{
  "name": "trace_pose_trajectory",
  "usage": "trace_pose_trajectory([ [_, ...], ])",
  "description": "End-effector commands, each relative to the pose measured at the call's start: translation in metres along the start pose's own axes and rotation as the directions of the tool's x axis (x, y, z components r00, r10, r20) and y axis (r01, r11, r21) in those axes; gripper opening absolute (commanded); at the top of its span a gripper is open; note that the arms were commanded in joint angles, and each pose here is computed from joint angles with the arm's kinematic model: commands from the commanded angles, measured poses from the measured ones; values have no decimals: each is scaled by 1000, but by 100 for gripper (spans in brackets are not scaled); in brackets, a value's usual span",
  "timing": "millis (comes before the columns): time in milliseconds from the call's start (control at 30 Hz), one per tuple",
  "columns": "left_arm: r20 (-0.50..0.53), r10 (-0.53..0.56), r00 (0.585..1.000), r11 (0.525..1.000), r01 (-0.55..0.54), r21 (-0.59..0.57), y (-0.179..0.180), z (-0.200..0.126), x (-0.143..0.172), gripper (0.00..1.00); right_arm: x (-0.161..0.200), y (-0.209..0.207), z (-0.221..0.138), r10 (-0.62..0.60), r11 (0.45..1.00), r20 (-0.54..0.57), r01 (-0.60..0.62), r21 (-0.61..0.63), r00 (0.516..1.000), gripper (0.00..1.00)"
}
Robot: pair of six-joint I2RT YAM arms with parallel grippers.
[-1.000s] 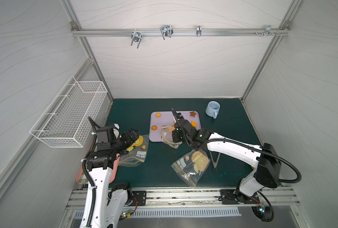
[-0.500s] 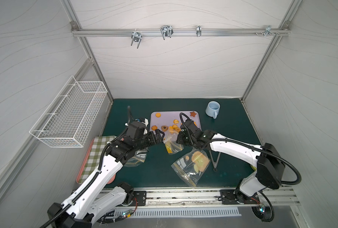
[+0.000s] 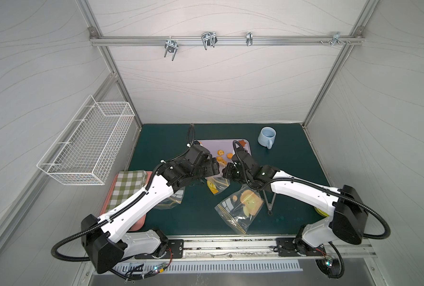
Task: Put the cookies into a resealable bag to prevent moisture
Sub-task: Open the ziploc bag at the center of the board.
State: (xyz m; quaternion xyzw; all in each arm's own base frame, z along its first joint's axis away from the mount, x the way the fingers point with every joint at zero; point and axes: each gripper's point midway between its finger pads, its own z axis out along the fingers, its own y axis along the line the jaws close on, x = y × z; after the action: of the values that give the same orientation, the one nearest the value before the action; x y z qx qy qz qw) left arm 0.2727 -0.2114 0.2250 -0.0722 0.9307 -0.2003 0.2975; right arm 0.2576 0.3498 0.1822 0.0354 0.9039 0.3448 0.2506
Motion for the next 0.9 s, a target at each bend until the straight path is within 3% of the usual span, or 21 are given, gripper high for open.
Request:
trace_pose_trajectory([
  [0, 14, -23, 1000, 998, 23, -57, 3, -6, -1, 87, -5, -1, -7, 49, 999, 35, -48, -9, 998, 0],
  [233, 14, 68, 998, 997, -68, -36, -3, -10, -1, 89, -10, -16, -5, 191, 981, -14, -192, -29, 981, 0],
  [533, -24, 142, 990, 988, -143, -57, -17, -1, 1, 99, -7, -11, -6, 174, 984, -42, -175, -26, 984, 0],
  [667, -27, 134, 991, 988, -135, -76, -19, 4, 0, 98, -6, -7, -7, 146, 989, -50, -147, -31, 988, 0],
  [867, -87, 133, 987, 981, -144, -129, -15, 14, 8, 90, -11, -5, -13, 136, 990, -22, -137, -38, 990, 0],
])
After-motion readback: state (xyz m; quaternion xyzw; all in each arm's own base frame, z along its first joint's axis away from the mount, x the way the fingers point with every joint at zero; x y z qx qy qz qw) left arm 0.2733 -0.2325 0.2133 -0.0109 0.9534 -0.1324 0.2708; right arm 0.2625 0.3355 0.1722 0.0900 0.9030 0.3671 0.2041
